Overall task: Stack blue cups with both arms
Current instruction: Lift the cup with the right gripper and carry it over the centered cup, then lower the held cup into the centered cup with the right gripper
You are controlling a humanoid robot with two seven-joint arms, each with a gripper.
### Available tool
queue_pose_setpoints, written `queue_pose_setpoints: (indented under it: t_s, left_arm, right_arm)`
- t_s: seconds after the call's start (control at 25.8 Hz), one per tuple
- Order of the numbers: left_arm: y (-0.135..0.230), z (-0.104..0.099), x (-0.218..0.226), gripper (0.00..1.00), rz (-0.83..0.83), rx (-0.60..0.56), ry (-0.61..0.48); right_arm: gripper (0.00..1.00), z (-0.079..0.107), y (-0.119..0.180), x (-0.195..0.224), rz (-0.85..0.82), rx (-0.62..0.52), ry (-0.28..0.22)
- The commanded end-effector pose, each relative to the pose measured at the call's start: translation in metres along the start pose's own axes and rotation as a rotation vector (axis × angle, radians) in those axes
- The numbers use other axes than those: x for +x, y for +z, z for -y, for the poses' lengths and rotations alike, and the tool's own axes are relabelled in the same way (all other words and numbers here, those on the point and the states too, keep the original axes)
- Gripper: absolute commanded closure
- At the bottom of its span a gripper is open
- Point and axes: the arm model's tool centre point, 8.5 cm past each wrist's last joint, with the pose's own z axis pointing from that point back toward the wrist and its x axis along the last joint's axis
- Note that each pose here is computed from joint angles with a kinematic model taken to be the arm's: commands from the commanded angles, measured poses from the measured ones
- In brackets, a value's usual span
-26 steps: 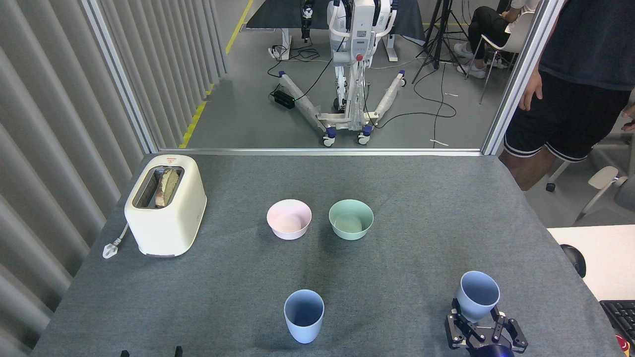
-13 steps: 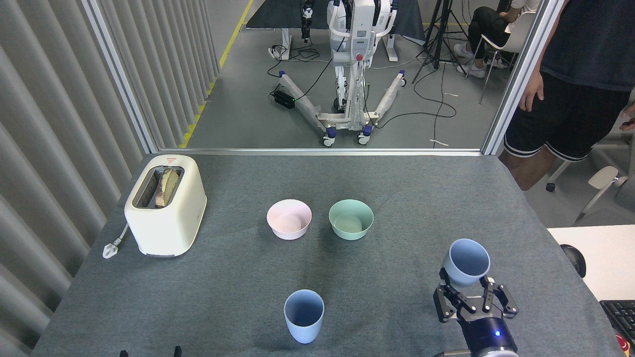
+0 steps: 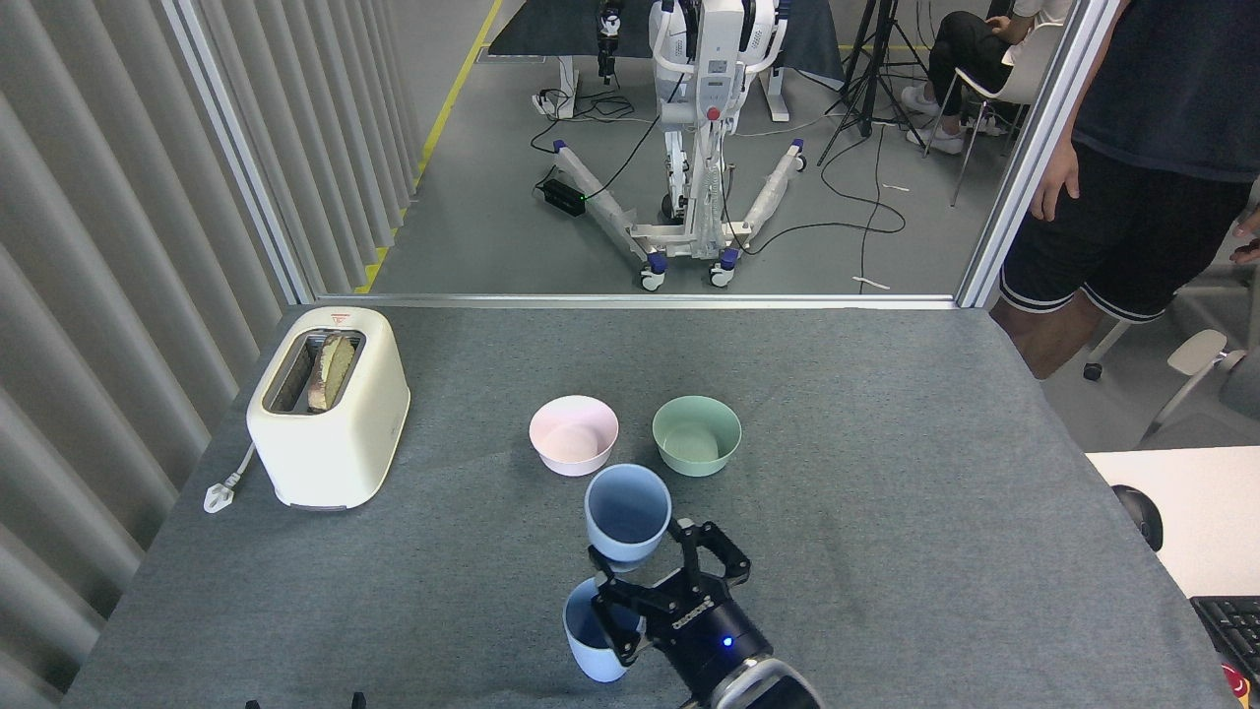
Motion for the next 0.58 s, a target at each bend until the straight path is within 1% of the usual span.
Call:
queue_pose_setpoints:
  t_s: [0.0, 0.08, 0.23, 0.31, 0.54]
  left_arm:
    - [0.0, 0.001, 0.0, 0.0, -0.001, -0.002, 0.0]
    - [0.001, 0.004, 0.0, 0.0, -0.001, -0.01, -0.001]
    - [0.0, 0.005, 0.0, 0.0, -0.002, -0.008, 0.001]
    - [0.001, 0.006, 0.001, 0.0, -0.002, -0.01, 0.002]
    - [0.0, 0.005, 0.001, 0.0, -0.002, -0.009, 0.002]
  right_arm:
    - [0.47, 0.0, 0.005, 0.038, 0.064, -0.002, -0.014]
    - [0.47, -0.004, 0.015, 0.044, 0.067, 0.004, -0.03]
    - [0.46, -0.009, 0.03, 0.044, 0.062, 0.015, -0.03]
    - [0.46, -0.008, 0.032, 0.04, 0.054, 0.012, -0.021]
    - [0.45, -0.009, 0.034, 0.035, 0.042, 0.015, -0.02]
